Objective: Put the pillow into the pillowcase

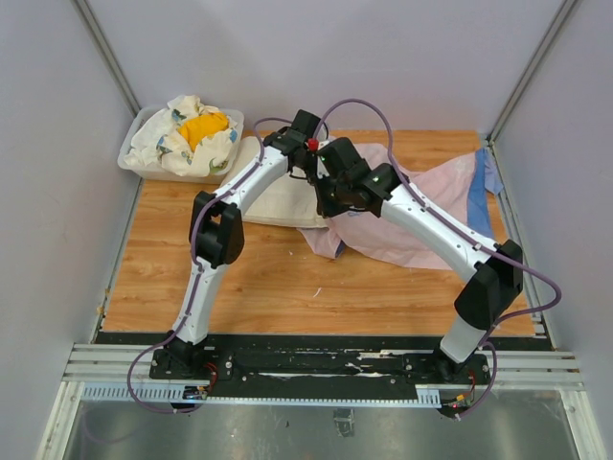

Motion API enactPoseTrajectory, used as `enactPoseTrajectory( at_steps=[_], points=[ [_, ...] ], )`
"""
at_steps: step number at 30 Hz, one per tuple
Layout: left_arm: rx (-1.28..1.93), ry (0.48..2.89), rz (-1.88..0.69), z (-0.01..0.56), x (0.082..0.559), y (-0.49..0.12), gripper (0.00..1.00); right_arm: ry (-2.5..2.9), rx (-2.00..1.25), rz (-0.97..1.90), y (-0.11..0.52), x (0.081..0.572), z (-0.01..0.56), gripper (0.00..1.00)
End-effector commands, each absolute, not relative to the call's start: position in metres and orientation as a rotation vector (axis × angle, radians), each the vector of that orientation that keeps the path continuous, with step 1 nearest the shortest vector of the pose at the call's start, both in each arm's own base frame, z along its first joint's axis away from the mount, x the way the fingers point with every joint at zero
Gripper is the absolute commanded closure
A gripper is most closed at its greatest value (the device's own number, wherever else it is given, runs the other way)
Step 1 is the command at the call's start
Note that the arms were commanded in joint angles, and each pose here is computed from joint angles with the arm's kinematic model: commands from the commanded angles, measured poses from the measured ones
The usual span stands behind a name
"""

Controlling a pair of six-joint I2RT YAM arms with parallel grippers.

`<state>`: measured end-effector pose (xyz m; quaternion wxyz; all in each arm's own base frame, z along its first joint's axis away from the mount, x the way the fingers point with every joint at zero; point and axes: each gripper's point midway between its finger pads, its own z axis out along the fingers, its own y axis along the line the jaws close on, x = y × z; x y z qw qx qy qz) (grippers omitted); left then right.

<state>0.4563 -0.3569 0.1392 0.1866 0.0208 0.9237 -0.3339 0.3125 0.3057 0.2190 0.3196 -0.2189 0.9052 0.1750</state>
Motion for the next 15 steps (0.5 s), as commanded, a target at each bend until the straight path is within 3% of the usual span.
enactPoseTrajectory(
  at_steps=[1, 6, 11, 15],
  points=[
    [0.071, 2.538, -1.007, 0.146, 0.47, -0.362, 1.0, 2.376, -0.632, 0.471, 0.315, 0.307, 0.215, 0.99],
    [0.089, 2.502, -1.002, 0.16, 0.472, -0.361, 1.0, 2.41, -0.635, 0.465, 0.315, 0.305, 0.195, 0.99],
    [0.074, 2.563, -1.007, 0.134, 0.467, -0.363, 1.0, 2.407, -0.632, 0.456, 0.315, 0.307, 0.194, 0.99],
    [0.057, 2.582, -0.965, 0.118, 0.464, -0.356, 0.92, 2.435, -0.62, 0.432, 0.309, 0.306, 0.182, 0.99]
  ],
)
